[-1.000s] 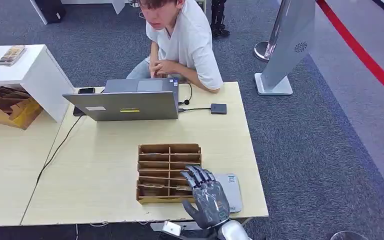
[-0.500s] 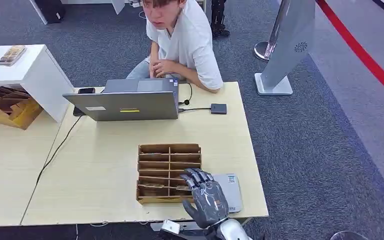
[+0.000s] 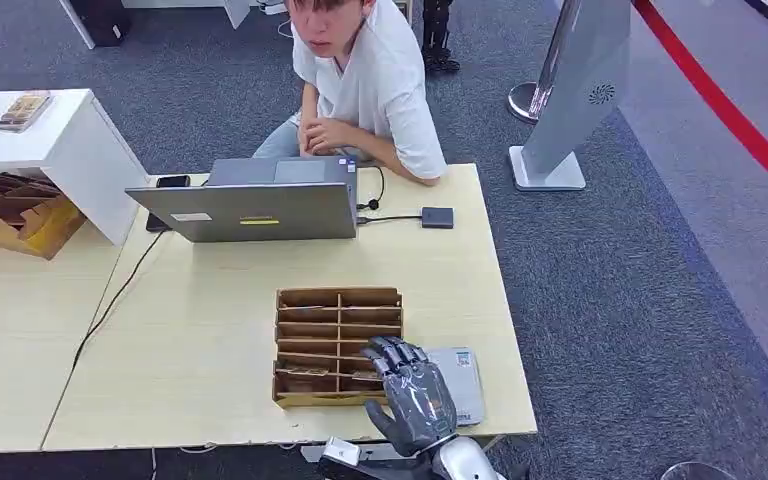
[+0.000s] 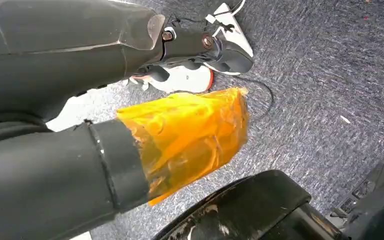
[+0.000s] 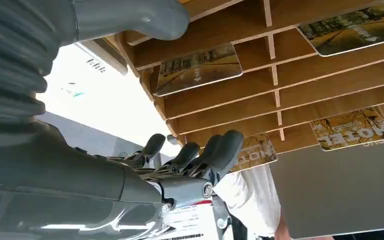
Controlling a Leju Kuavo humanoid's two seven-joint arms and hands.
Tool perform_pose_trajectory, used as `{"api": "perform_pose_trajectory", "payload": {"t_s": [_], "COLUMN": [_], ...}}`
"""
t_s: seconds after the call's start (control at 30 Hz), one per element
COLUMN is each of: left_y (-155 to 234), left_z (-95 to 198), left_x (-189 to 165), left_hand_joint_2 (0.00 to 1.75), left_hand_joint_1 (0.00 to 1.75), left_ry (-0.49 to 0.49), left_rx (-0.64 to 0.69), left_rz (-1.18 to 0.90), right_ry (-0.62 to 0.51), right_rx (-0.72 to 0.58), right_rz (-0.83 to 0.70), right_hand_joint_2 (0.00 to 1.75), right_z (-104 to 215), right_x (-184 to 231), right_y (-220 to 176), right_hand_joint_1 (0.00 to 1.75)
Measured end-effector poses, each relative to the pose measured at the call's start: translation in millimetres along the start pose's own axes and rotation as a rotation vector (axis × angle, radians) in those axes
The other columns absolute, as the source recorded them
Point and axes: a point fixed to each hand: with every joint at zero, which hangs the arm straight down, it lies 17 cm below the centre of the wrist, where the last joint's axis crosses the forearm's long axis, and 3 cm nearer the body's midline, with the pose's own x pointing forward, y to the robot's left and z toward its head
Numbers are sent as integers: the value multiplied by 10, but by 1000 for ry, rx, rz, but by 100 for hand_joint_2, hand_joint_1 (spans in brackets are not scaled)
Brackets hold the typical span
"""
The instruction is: Pass the card to the sensor for recognition and then transmit it.
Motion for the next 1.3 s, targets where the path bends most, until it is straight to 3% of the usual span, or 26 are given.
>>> {"api": "perform_pose_trajectory", "payload": {"t_s": [0.23,0.57,1.3], "left_y": [-3,5,-1], "left_z": [0,-4,-4], "left_x": [4,5,15], "left_hand_joint_2": [0,0,0], "left_hand_joint_1": [0,0,0], "left_ry": [0,0,-3], "left_rx": [-2,-2,-6], "left_rz": [0,1,-6], "right_ry": [1,12,37], "right_rx": [16,37,58], "right_rz": [1,-4,-3], "right_hand_joint_2": [175,175,175], "right_z": [5,11,-27], "right_x": [-3,-20,-60], "right_y": [31,70,88], "right_hand_joint_1": [66,70,61]}}
